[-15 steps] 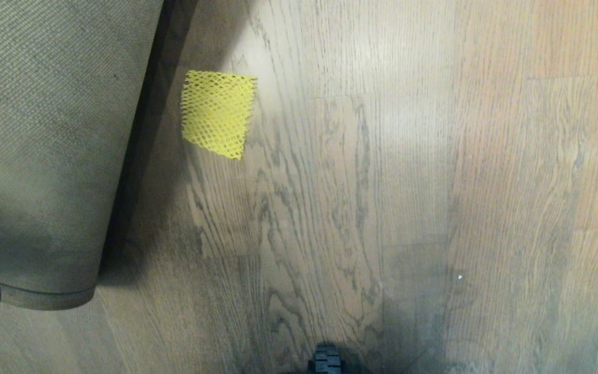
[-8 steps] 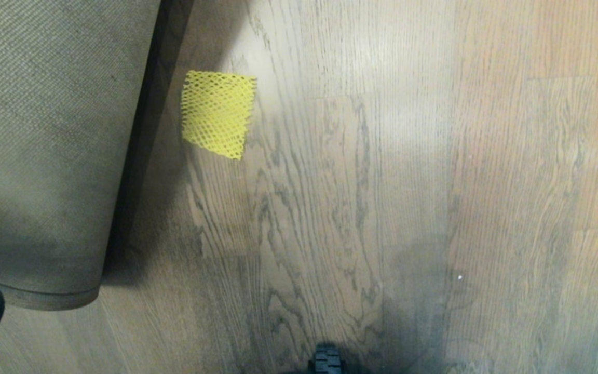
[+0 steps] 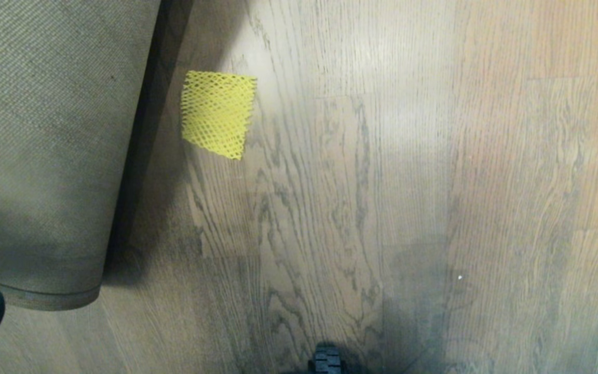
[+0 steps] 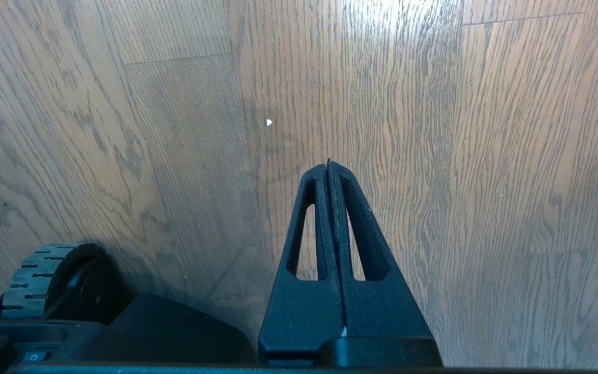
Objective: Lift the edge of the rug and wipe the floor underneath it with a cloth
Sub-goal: Pick up the foam protection net
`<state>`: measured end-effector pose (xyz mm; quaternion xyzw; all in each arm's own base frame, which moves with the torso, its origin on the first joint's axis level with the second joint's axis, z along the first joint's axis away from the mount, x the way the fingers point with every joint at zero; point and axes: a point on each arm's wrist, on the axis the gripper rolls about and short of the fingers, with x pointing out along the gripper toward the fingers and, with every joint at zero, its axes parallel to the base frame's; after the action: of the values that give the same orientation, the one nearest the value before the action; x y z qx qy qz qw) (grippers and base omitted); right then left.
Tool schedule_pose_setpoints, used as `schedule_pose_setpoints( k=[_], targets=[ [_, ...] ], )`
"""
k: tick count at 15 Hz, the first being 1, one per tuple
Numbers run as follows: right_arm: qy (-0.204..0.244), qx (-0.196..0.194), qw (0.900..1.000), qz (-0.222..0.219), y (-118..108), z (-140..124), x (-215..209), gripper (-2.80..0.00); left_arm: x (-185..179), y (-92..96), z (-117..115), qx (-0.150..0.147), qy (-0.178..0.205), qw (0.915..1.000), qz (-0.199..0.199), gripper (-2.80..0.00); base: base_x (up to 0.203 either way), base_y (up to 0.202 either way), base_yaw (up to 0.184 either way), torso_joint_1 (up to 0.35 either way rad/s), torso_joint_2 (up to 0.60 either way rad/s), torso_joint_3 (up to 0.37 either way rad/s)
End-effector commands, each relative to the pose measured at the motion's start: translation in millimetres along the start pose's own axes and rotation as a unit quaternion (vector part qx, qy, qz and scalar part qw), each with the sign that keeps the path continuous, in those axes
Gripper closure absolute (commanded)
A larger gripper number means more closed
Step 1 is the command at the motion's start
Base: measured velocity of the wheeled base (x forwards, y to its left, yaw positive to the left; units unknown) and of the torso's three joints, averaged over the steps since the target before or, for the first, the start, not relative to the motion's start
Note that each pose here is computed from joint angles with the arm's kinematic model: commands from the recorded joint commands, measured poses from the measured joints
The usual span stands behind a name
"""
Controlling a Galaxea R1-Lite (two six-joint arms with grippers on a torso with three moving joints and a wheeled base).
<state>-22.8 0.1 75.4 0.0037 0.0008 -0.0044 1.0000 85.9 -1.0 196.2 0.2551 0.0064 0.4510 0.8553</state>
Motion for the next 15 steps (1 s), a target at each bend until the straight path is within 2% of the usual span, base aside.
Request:
schedule_pose_setpoints(
  k=[1, 15],
  targets=[
    [-0.001, 0.0, 1.0, 0.0, 0.0, 0.1, 0.0, 0.0, 0.1, 0.6, 0.5, -0.002, 0.0, 1.0, 0.003, 0.0, 0.0, 0.0, 0.0, 0.0, 0.0, 0.0],
    [0.0, 0.0, 1.0, 0.0, 0.0, 0.0, 0.0, 0.0, 0.0, 0.5, -0.2, 0.0, 0.001, 1.0, 0.003, 0.0, 0.0, 0.0, 0.0, 0.0, 0.0, 0.0]
  ],
)
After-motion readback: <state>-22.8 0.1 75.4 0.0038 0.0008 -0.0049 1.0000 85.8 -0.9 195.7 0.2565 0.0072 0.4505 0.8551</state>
